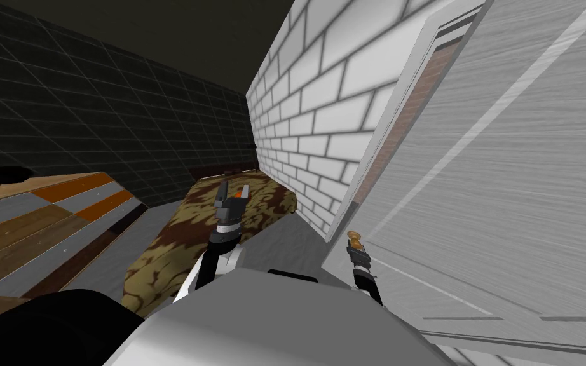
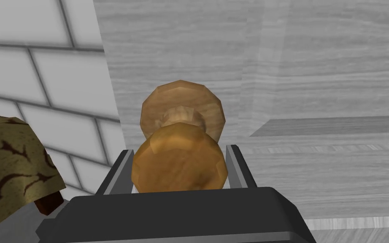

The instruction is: Pull the door open

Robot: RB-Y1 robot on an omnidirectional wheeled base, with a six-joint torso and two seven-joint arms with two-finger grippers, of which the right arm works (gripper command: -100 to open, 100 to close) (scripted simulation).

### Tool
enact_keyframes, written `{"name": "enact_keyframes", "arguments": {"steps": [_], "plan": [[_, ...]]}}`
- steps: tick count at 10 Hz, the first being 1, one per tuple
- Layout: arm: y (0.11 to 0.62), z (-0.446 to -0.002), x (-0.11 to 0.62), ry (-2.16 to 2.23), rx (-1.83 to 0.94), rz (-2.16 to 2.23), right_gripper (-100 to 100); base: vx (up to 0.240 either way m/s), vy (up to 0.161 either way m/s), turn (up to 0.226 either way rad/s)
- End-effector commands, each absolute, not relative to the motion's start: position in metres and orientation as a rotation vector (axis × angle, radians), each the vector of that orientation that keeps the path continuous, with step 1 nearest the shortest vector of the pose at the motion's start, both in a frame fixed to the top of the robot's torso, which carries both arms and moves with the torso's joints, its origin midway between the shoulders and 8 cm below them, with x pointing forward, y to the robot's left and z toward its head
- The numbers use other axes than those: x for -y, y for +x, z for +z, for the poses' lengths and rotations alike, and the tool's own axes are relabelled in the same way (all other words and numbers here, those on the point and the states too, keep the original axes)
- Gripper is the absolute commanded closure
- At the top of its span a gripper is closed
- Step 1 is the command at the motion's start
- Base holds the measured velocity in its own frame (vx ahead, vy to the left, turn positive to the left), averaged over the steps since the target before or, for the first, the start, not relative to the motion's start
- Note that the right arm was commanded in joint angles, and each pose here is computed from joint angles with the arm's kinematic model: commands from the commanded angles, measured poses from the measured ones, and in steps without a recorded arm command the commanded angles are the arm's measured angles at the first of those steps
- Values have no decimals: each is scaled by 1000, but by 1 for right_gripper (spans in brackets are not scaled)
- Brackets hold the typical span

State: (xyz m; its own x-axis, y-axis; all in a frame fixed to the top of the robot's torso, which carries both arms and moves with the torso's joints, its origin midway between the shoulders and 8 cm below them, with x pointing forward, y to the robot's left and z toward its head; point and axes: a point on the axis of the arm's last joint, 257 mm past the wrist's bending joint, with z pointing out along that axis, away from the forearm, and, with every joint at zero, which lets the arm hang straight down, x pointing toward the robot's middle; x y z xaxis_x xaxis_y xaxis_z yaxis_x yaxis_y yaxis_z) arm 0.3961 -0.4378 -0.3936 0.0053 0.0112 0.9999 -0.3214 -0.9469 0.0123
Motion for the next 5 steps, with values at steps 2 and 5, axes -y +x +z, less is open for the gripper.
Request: {"name": "enact_keyframes", "arguments": {"steps": [2,5], "plan": [[393,-392,436,2066,299,2066,100,-210,-31,143],[389,-393,430,2087,267,2079,100,-170,-5,83]]}}
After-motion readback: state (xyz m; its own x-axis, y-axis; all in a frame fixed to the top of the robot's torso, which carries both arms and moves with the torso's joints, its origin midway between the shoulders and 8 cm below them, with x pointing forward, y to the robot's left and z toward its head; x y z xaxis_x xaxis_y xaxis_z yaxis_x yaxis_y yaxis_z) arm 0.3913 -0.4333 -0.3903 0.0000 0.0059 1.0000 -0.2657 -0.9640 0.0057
